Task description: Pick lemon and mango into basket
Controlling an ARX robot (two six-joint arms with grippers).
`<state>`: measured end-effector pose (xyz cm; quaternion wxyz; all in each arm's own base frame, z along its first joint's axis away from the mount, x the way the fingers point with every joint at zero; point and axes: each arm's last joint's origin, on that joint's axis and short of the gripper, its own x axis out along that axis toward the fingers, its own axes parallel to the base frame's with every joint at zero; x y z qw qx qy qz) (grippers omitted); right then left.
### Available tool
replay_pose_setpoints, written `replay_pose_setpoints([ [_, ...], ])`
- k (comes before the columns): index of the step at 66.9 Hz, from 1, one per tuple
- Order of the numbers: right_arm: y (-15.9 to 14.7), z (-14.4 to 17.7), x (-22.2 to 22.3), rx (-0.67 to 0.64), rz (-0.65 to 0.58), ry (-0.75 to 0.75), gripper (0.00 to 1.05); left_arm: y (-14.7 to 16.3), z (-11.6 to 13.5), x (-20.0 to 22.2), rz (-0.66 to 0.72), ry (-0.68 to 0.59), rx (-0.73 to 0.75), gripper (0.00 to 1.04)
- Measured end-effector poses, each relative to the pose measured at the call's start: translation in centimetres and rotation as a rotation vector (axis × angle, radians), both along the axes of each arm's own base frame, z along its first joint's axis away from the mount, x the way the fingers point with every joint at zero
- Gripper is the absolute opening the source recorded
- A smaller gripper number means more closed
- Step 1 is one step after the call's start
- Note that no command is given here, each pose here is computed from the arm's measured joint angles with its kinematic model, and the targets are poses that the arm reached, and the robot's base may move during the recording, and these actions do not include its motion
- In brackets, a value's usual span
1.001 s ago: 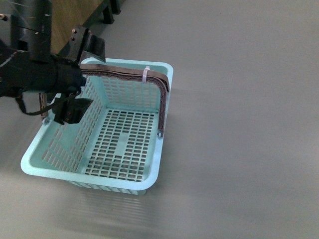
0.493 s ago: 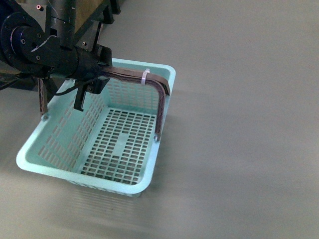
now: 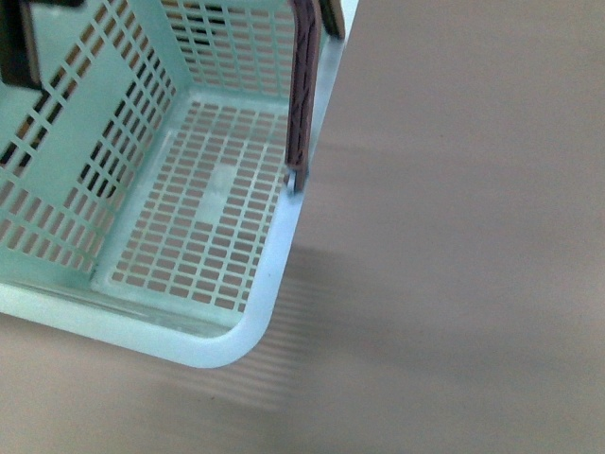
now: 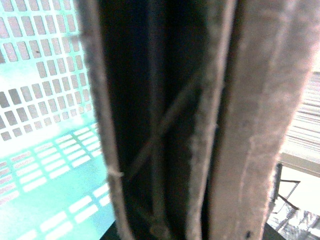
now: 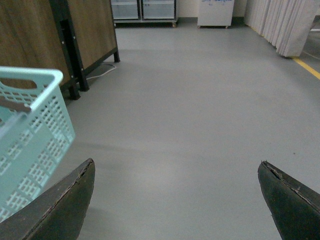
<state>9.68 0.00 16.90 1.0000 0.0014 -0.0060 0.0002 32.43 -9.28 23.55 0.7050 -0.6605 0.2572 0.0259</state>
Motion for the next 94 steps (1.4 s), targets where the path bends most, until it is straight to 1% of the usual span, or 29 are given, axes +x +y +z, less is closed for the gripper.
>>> replay_pose_setpoints([
  [6,0.0,0.0,0.0,0.0,0.0,0.0,0.96,0.1,3.2,-2.3,0.006,-0.054,-0.014,0.16],
  [7,0.0,0.0,0.0,0.0,0.0,0.0,0.96,0.2,4.1,-3.0,0.009,-0.069,-0.019,0.16],
  [9,0.0,0.0,0.0,0.0,0.0,0.0,0.96,0.2,4.7,-3.4,0.009,-0.079,-0.021,0.16],
  [16,0.0,0.0,0.0,0.0,0.0,0.0,0.96,0.7,8.1,-6.7,0.03,-0.148,-0.039,0.16],
  [17,0.0,0.0,0.0,0.0,0.0,0.0,0.96,0.8,8.2,-6.9,0.031,-0.151,-0.039,0.16],
  [20,0.0,0.0,0.0,0.0,0.0,0.0,0.96,1.1,9.8,-8.6,0.048,-0.201,-0.05,0.16],
  [25,0.0,0.0,0.0,0.0,0.0,0.0,0.96,1.4,11.0,-9.6,0.056,-0.245,-0.063,0.16],
  [30,0.0,0.0,0.0,0.0,0.0,0.0,0.96,1.4,11.2,-9.8,0.057,-0.254,-0.066,0.16],
  [94,0.0,0.0,0.0,0.0,0.0,0.0,0.96,1.3,11.0,-9.6,0.054,-0.243,-0.063,0.16],
])
